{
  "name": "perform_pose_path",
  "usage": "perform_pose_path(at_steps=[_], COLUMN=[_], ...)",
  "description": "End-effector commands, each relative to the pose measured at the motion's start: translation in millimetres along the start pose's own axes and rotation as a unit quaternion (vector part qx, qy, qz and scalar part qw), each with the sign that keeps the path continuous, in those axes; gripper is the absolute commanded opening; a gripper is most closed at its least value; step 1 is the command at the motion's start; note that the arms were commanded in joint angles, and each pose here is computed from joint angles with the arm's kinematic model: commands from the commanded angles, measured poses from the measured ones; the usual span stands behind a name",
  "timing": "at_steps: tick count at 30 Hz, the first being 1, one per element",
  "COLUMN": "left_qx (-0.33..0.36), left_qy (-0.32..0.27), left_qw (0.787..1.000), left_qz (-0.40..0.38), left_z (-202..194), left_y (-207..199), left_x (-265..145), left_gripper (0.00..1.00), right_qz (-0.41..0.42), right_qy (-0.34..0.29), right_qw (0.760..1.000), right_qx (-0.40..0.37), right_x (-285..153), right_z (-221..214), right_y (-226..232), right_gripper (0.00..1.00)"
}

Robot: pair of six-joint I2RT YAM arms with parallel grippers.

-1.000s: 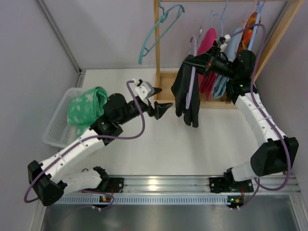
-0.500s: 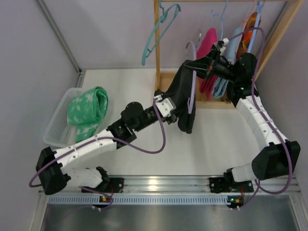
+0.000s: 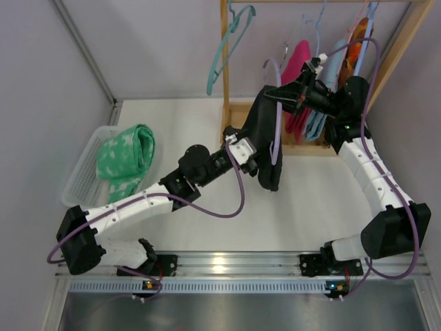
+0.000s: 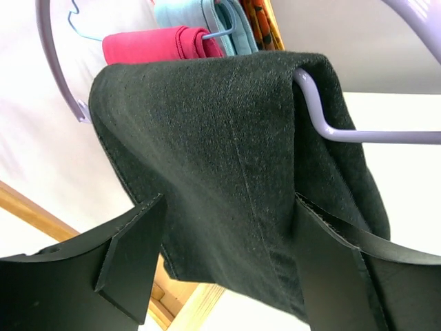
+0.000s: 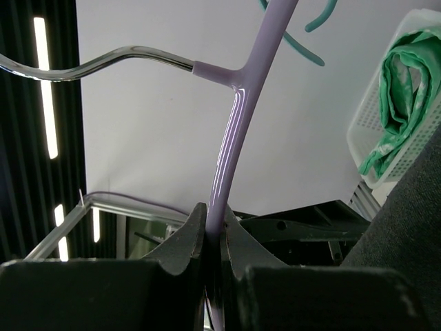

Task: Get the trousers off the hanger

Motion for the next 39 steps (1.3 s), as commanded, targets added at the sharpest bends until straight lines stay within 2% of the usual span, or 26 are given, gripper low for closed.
perform_pose_path(at_steps=[1, 8, 14, 25, 32, 35, 39], left_qx=[-0.006, -0.013, -0.012, 0.01, 0.022, 0.024, 0.026], left_qy=[-0.064, -0.066, -0.068, -0.076, -0.057, -0.056, -0.051], left_qw=[0.998, 0.998, 0.996, 0.997, 0.998, 0.998, 0.998], left_qz=[0.0, 0.018, 0.056, 0.019, 0.01, 0.006, -0.001], left_z=[37, 38, 42, 49, 45, 45, 43], left_y=[3, 10, 28, 34, 46, 50, 53], left_x=[7, 17, 22, 9, 2, 0, 1], left_gripper=[0.78, 0.79, 0.64, 0.59, 0.63, 0.71, 0.74], right_qz=[0.08, 0.089, 0.091, 0.089, 0.087, 0.086, 0.088], right_qy=[-0.013, -0.009, -0.005, 0.001, 0.004, 0.003, 0.002], right_qw=[0.991, 0.989, 0.989, 0.99, 0.991, 0.991, 0.991], right_qx=[-0.109, -0.114, -0.117, -0.112, -0.106, -0.104, -0.104], right_x=[-9, -10, -11, -9, -8, -8, -8], right_z=[-9, -14, -16, -16, -16, -15, -14], right_y=[72, 78, 78, 71, 65, 63, 63], right_gripper=[0.0, 0.0, 0.0, 0.0, 0.0, 0.0, 0.0])
Point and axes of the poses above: each gripper's point midway between its finger pads, its own x axis out along the fingers, its own y axis along the line the jaws close on, z = x × y, the point moved 4 cm from there along -x, back along the fingers, and after that the axes turned 15 degrees about -x, right-handed, at the moved point
